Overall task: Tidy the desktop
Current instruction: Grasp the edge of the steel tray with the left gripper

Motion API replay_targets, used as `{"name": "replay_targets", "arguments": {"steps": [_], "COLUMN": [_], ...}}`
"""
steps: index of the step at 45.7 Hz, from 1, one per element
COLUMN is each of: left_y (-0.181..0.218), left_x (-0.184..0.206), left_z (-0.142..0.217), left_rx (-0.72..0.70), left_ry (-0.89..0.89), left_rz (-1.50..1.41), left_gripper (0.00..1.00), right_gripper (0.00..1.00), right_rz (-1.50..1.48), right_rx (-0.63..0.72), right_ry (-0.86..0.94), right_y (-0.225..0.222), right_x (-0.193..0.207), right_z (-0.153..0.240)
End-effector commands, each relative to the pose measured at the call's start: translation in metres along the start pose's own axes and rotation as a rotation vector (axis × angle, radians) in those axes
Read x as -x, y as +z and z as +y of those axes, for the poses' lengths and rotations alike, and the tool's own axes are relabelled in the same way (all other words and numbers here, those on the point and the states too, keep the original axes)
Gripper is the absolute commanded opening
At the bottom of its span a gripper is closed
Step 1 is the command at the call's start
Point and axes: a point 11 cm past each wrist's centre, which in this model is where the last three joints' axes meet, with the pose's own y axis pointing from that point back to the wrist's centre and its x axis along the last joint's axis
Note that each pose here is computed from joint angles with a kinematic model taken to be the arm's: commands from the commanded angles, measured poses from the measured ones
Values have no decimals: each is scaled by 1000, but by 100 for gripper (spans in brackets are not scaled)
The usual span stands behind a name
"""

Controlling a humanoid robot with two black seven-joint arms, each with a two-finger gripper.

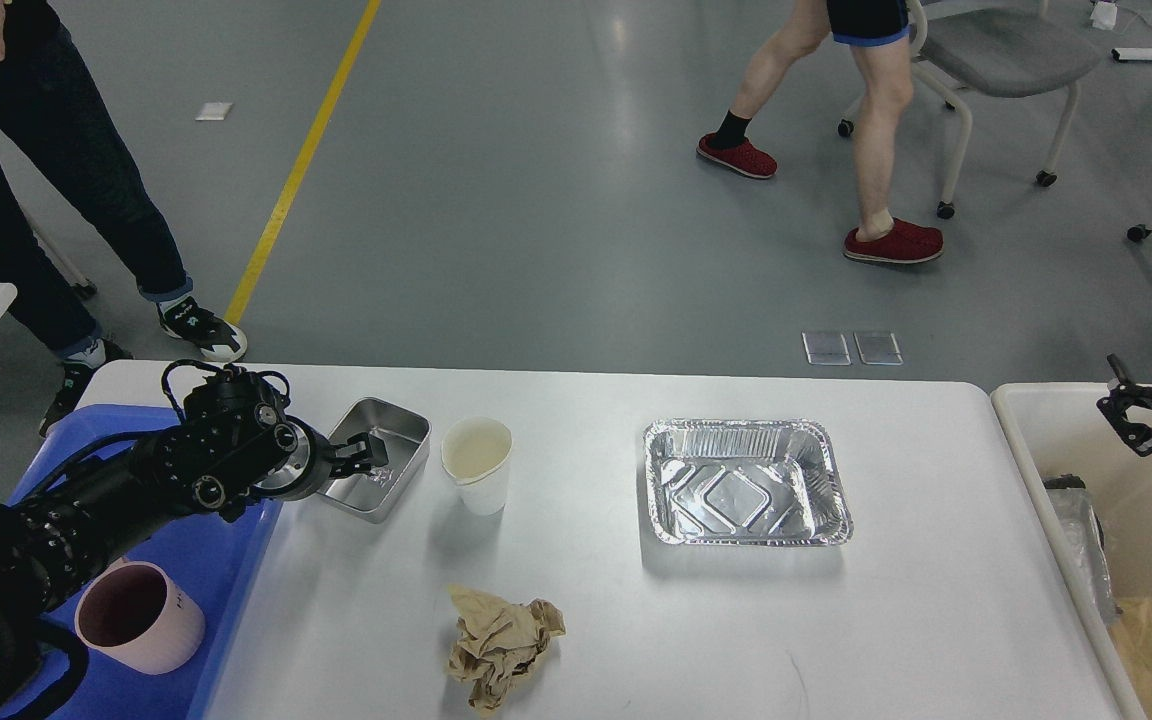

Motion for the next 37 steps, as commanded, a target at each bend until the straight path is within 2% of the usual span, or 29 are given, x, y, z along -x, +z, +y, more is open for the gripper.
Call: {"name": "replay_targets", "arguments": {"steps": [1,15,20,25,34,37], "left_y": [3,2,2,1,-5,-5], "left_x": [3,6,9,10,16,16], "left_z": [-3,-5,-6,-6,-10,-10], "left_rx": [8,6,-2,-14,-48,-49], "left_ry": [3,-6,-11,-17,-21,-21], "left_rz": [7,5,-2,-11,-57,-58], "left_gripper": [97,95,80,58,44,34], "right_gripper": [100,100,100,100,100,100], "right_rz": [-3,-3,-3,-1,-1,-1], "right_rx": [1,1,1,1,1,2], "right_ry": [-1,-2,-1,0,1,2], "right_y": [2,1,2,1,1,1], "right_x": [0,1,0,0,0,-1], "right_z": [0,0,0,1,1,1]}}
